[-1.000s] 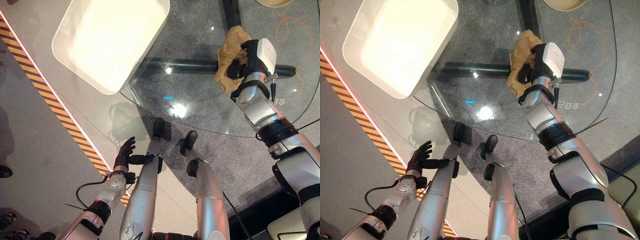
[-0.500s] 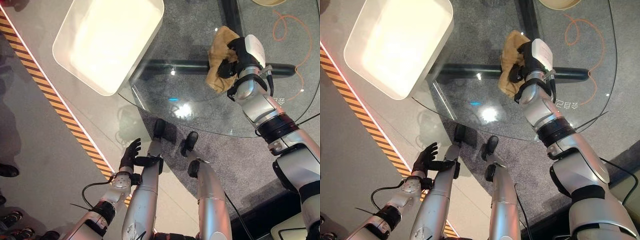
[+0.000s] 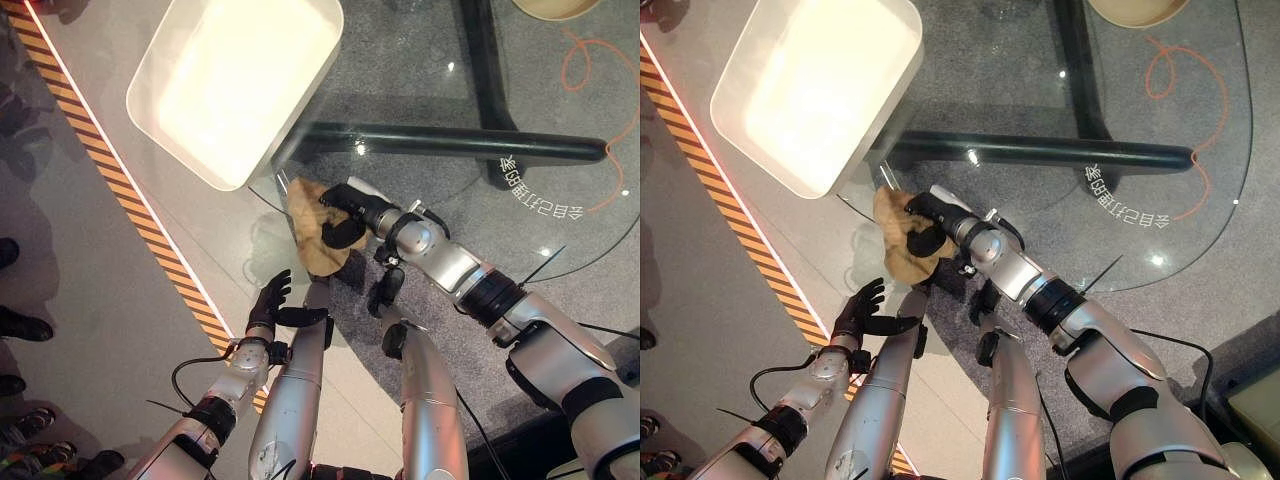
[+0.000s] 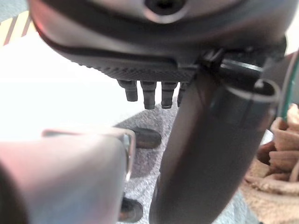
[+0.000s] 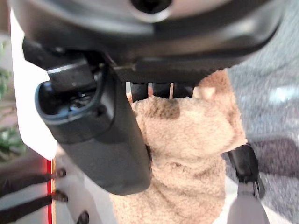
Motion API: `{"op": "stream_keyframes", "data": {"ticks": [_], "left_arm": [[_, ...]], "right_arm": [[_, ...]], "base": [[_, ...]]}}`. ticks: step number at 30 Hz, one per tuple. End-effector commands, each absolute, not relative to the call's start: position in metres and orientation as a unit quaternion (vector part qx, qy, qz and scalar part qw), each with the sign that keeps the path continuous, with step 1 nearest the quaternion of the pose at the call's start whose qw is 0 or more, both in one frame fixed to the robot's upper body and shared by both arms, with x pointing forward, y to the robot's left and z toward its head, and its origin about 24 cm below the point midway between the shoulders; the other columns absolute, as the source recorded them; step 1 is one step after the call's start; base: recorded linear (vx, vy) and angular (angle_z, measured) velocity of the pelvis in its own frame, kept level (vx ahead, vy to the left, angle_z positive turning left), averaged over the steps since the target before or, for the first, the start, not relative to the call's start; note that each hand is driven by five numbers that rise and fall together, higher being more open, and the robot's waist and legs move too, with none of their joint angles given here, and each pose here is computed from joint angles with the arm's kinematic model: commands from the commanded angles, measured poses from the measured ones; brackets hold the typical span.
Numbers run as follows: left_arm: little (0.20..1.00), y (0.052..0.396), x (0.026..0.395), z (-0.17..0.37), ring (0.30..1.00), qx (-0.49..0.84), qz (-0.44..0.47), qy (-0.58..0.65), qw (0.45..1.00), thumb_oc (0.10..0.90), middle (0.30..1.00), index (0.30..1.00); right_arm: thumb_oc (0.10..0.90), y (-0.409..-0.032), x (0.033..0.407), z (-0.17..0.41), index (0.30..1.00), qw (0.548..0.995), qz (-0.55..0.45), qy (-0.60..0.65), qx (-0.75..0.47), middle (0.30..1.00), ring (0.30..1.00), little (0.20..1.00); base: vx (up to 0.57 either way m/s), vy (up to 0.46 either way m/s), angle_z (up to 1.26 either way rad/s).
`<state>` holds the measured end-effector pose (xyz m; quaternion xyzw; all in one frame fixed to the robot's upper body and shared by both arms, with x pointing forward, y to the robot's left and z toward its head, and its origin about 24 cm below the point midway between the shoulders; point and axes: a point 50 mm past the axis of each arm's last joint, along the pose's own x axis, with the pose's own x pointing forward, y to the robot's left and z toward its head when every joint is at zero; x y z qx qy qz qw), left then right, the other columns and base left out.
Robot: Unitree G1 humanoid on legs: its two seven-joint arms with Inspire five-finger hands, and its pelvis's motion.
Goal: Wipe the table with a cloth and put it in the basket.
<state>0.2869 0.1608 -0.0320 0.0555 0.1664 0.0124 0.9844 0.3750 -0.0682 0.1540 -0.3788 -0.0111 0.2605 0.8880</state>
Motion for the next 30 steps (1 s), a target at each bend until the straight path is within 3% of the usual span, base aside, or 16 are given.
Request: {"op": "stream_keyframes", "data": {"ticks": [1, 14, 30], "left_arm": [[0.9, 0.158, 0.272, -0.041, 0.9, 0.061, -0.005, 0.172, 0.983, 0.8, 0.9, 0.9], [0.9, 0.161, 0.269, -0.044, 0.9, 0.053, 0.003, 0.175, 0.983, 0.8, 0.9, 0.9], [0.9, 0.174, 0.274, -0.028, 0.9, 0.03, 0.063, 0.105, 0.992, 0.8, 0.9, 0.9]], "right_arm": [[0.1, -0.029, 0.35, 0.153, 0.3, 0.871, 0.373, -0.054, -0.316, 0.3, 0.3, 0.2], [0.1, -0.04, 0.355, 0.153, 0.3, 0.885, 0.345, -0.055, -0.307, 0.3, 0.3, 0.2], [0.1, -0.03, 0.338, 0.146, 0.3, 0.885, 0.414, -0.049, -0.206, 0.3, 0.3, 0.2]], "base": [[0.0, -0.006, 0.1], [0.0, 0.0, 0.01], [-0.01, -0.012, 0.0]]}}
